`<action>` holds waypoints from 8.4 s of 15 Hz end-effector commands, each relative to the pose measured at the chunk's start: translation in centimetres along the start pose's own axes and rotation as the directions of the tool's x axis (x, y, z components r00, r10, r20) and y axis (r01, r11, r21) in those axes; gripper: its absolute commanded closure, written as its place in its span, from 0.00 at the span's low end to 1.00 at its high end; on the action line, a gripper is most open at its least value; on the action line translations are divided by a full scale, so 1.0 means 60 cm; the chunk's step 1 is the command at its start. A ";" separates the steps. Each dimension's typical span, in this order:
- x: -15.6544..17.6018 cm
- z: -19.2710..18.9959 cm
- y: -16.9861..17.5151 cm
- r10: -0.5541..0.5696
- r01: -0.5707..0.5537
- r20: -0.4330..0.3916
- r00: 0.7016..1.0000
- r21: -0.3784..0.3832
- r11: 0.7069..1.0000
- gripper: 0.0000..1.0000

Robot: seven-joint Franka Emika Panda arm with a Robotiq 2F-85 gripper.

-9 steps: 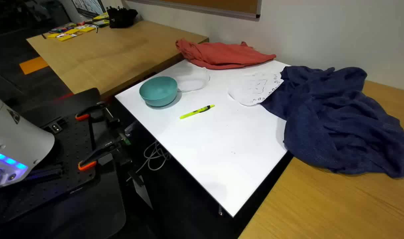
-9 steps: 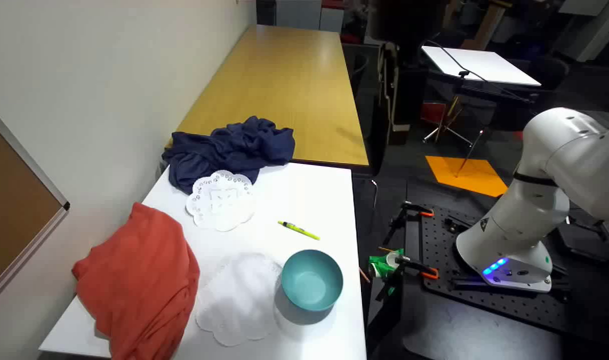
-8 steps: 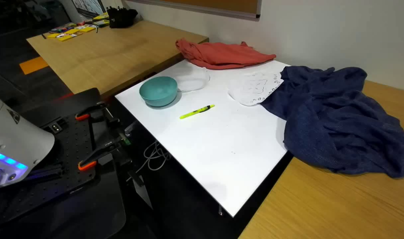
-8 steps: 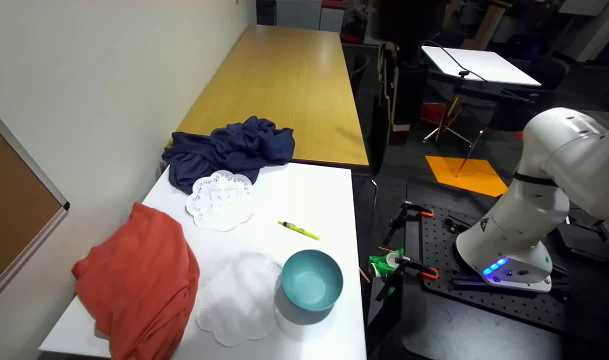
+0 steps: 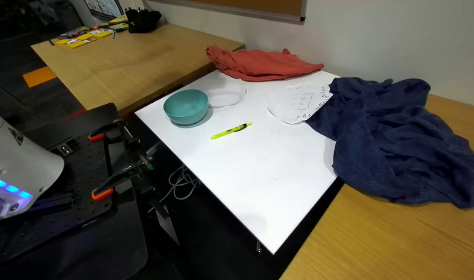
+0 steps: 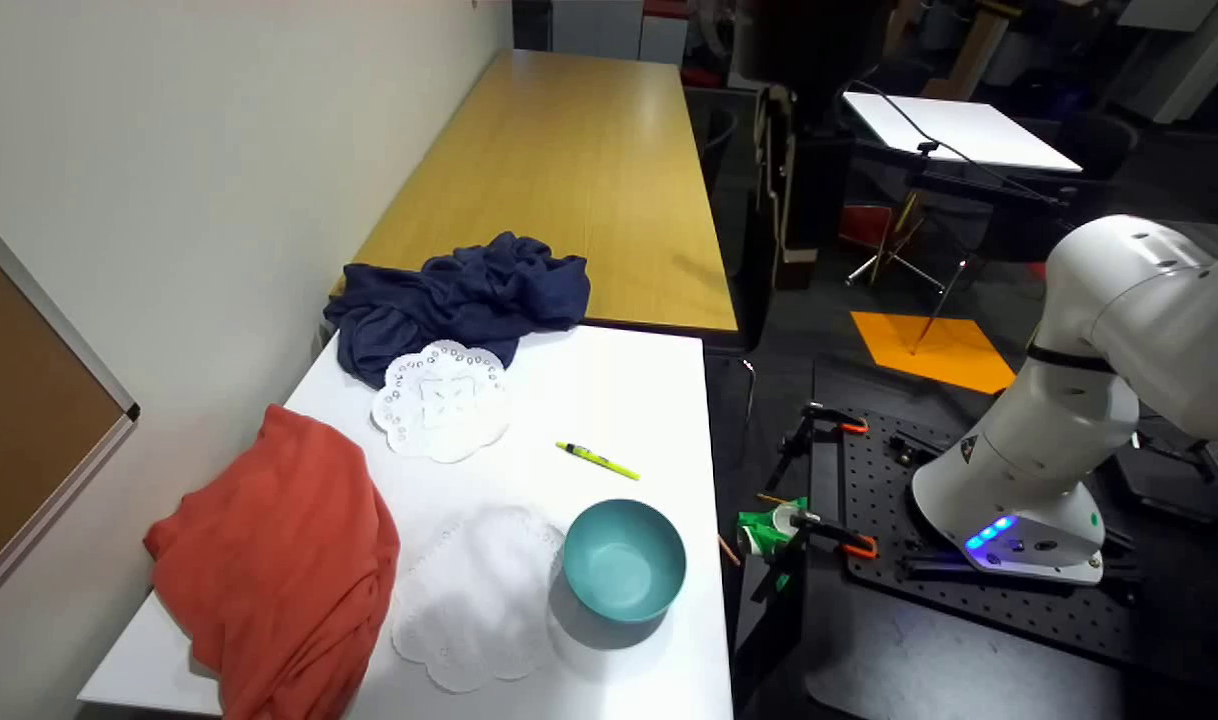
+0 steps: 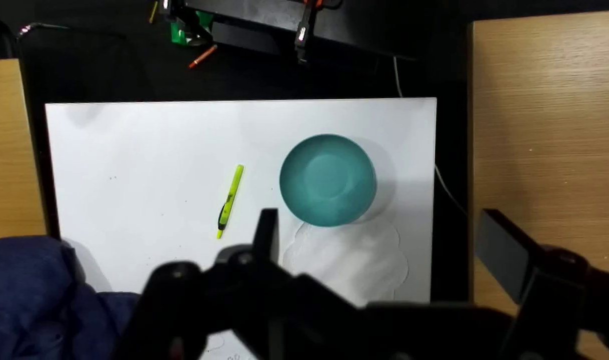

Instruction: Pick the marker and put it in the bowl

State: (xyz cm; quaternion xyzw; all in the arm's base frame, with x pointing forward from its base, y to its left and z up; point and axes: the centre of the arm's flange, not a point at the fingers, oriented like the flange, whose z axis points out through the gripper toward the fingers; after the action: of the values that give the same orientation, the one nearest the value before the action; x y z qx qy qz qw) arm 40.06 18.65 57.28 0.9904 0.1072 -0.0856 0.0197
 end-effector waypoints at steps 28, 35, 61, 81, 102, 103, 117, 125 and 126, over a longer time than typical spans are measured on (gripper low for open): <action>0.144 0.534 0.294 0.320 -0.313 -0.156 0.935 0.068 0.947 0.00; 0.201 0.650 0.342 0.396 -0.386 -0.129 0.909 0.097 0.917 0.00; 0.290 0.802 0.355 0.403 -0.398 -0.130 0.906 0.063 0.915 0.00; 0.336 0.867 0.350 0.382 -0.382 -0.142 0.913 0.031 0.924 0.73; 0.265 0.661 0.226 0.285 -0.311 -0.320 0.904 -0.032 0.950 0.96; 0.260 0.652 0.215 0.267 -0.292 -0.321 0.909 -0.029 0.956 0.96; 0.189 0.632 0.069 -0.114 0.129 -0.358 0.927 0.018 0.991 0.96; 0.175 0.674 0.063 -0.313 0.345 -0.431 0.846 -0.005 0.939 0.96; 0.176 0.678 0.063 -0.323 0.358 -0.435 0.840 -0.002 0.934 0.96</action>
State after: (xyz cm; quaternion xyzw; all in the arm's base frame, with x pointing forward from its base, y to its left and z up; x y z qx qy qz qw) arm 44.57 15.79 16.04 0.9602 0.2512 0.1142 -0.0433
